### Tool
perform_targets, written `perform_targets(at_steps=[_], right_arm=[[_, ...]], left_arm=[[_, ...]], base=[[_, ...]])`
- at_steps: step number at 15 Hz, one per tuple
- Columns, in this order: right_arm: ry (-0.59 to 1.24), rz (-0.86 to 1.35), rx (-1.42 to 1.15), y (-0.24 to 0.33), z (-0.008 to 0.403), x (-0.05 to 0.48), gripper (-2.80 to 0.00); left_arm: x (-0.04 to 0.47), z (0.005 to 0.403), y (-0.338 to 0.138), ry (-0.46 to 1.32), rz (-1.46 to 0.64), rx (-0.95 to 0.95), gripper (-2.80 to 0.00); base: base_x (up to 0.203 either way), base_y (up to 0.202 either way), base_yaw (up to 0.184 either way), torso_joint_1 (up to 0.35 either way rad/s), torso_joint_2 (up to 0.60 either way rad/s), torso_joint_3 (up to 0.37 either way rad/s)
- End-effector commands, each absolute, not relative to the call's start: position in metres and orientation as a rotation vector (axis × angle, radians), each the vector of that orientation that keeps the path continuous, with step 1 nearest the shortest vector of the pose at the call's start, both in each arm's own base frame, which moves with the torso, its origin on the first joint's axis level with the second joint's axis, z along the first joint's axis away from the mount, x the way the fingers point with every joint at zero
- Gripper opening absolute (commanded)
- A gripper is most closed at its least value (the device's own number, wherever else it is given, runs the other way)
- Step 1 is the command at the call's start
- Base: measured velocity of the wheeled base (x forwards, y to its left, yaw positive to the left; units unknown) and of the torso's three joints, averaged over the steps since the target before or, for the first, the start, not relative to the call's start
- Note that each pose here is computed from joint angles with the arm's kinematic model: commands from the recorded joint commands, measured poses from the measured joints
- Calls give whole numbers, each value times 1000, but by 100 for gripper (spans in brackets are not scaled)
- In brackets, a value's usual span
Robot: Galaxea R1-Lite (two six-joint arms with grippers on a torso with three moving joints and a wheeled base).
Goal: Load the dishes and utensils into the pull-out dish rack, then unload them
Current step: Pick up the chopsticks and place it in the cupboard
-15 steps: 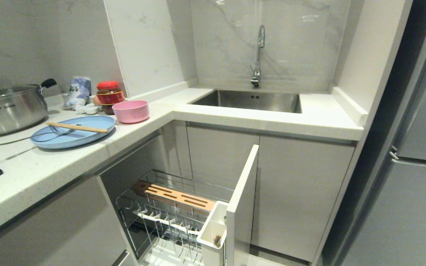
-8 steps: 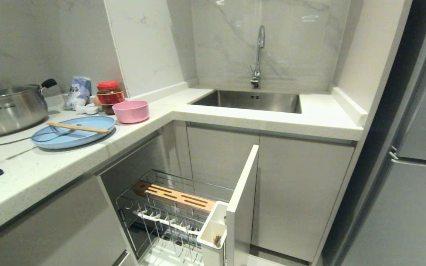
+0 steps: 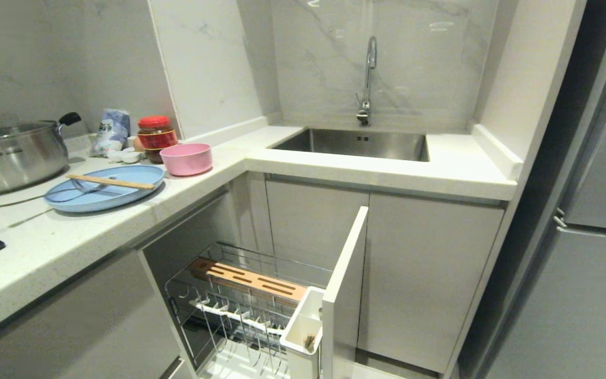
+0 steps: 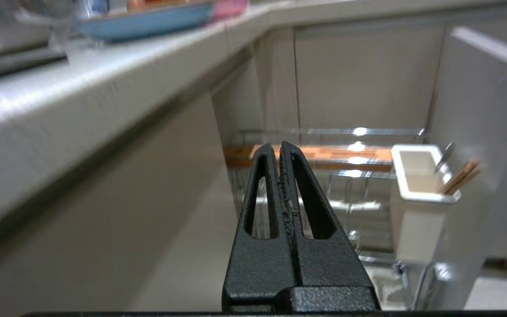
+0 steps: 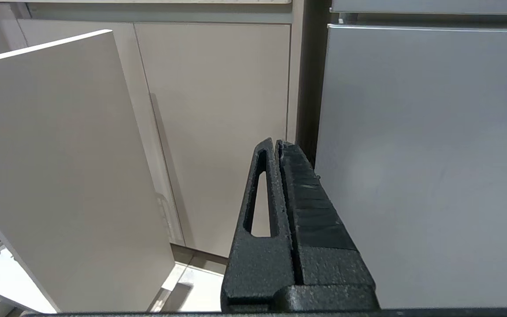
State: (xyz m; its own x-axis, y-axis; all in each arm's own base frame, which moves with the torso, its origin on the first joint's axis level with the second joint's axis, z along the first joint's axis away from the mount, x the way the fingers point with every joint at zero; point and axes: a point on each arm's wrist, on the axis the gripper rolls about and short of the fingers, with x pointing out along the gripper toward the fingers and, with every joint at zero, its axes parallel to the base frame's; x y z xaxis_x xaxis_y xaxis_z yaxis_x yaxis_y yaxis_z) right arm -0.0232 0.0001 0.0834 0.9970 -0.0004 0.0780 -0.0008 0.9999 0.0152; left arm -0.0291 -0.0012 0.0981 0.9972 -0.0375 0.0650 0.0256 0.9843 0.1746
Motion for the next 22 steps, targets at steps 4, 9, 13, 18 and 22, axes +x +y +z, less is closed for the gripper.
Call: perform_targets(at_steps=[4,9,13,18,22], right_arm=[[-54,0,15,0,76,-21,-280],[-54,0,15,0,76,-21,-280],[-54,0,15,0,76,-21,-280],[-54,0,15,0,76,-21,-280],[-54,0,15,0,76,-21,-280]], left_arm=[[-22,74,-1,-4,-35,113,-280],[-22,74,-1,-4,-24,98,-280],[-22,74,-1,-4,-26,97,-280],[-22,74,-1,-4,-23,63,-280],[-22,74,-1,-4,-22,63,-280]], base=[[0,0,0,0,0,0],[0,0,0,0,0,0],[0,0,0,0,0,0],[0,0,0,0,0,0],[0,0,0,-1,1,-17]])
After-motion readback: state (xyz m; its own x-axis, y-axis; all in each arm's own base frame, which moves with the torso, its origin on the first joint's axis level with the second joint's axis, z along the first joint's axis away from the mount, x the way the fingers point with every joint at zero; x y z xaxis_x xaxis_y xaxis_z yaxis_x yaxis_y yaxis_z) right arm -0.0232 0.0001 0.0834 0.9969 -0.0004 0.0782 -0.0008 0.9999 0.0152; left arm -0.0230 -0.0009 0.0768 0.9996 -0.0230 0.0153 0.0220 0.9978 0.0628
